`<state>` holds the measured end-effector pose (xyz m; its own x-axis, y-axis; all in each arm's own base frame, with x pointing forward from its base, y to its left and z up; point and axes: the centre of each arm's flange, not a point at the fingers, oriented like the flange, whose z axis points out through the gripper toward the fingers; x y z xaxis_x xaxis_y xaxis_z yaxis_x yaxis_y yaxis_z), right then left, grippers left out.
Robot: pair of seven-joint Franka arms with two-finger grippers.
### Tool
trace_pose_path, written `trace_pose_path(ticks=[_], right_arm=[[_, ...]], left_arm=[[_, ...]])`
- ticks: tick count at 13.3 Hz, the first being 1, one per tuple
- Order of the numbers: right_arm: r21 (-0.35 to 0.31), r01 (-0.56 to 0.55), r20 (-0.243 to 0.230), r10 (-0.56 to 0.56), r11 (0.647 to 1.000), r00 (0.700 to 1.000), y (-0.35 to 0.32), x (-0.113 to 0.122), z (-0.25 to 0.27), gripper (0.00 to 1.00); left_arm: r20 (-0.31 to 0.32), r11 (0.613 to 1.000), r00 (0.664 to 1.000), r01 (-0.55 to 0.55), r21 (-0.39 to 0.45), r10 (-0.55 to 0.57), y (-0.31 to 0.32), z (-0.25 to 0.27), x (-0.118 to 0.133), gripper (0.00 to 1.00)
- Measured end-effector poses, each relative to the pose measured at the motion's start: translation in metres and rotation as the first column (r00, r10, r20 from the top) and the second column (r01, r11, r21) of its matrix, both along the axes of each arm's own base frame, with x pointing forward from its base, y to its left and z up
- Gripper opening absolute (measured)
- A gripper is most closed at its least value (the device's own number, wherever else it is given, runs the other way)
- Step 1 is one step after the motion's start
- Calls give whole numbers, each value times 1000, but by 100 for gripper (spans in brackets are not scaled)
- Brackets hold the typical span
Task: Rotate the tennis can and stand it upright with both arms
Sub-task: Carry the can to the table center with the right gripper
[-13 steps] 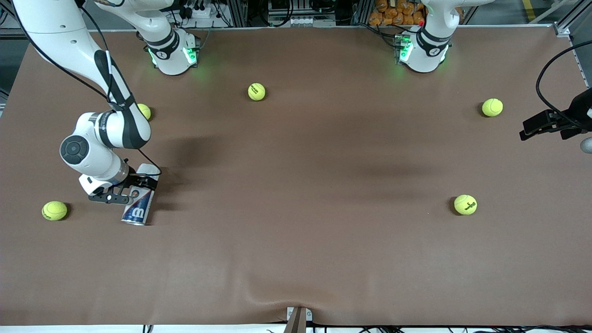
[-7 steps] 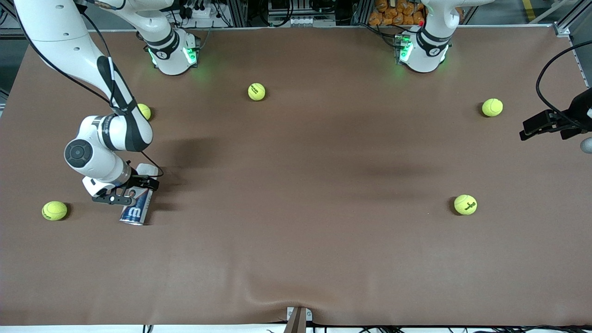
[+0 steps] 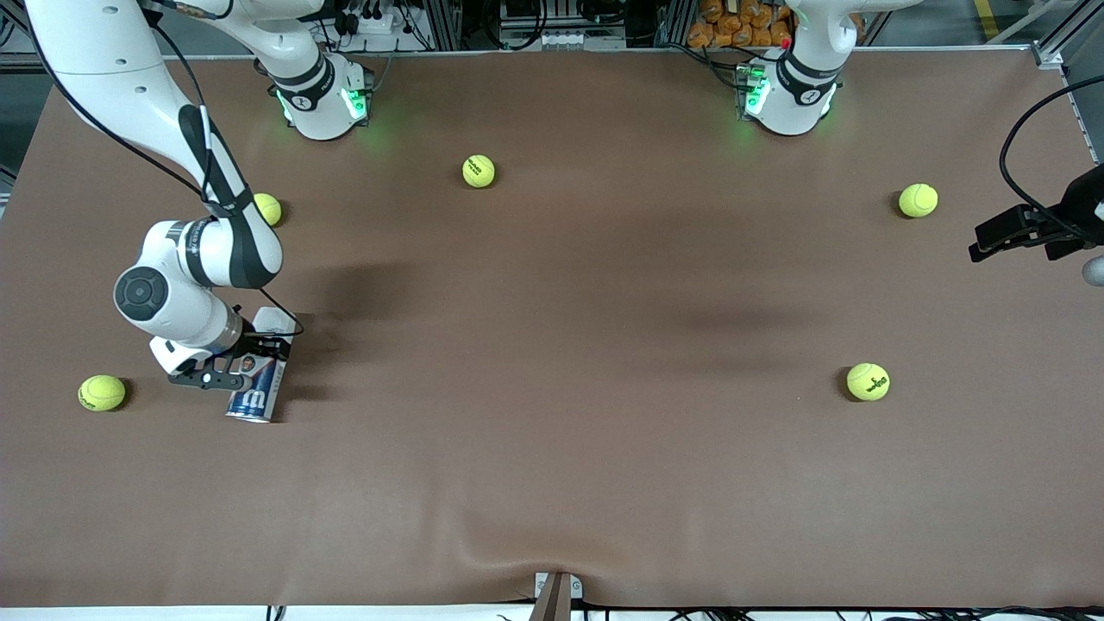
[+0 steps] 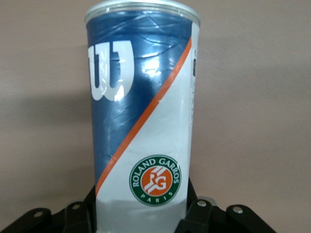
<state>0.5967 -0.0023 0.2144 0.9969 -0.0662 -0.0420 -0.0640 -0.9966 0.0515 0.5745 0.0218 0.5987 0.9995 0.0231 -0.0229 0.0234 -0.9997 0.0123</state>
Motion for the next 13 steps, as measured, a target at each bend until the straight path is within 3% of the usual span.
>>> trace_pose_path(ticks=[4,6,8,11,13], right_arm=[[9,-166,-44,167,986,985,114,31,74,66],[9,-270,-18,270,963,963,187,35,117,66],[-3,-381,22,381,925,924,256,23,138,66],[-67,-585,75,589,808,805,375,-18,128,66],[-135,-724,57,735,676,675,450,-58,103,66]], left_arm=[[0,1000,1000,-1,0,1,0,0,0,100],[0,1000,1000,-1,0,1,0,0,0,100],[0,1000,1000,0,0,0,0,0,0,100],[0,1000,1000,-1,0,1,0,0,0,100],[0,1000,1000,-1,0,1,0,0,0,100]])
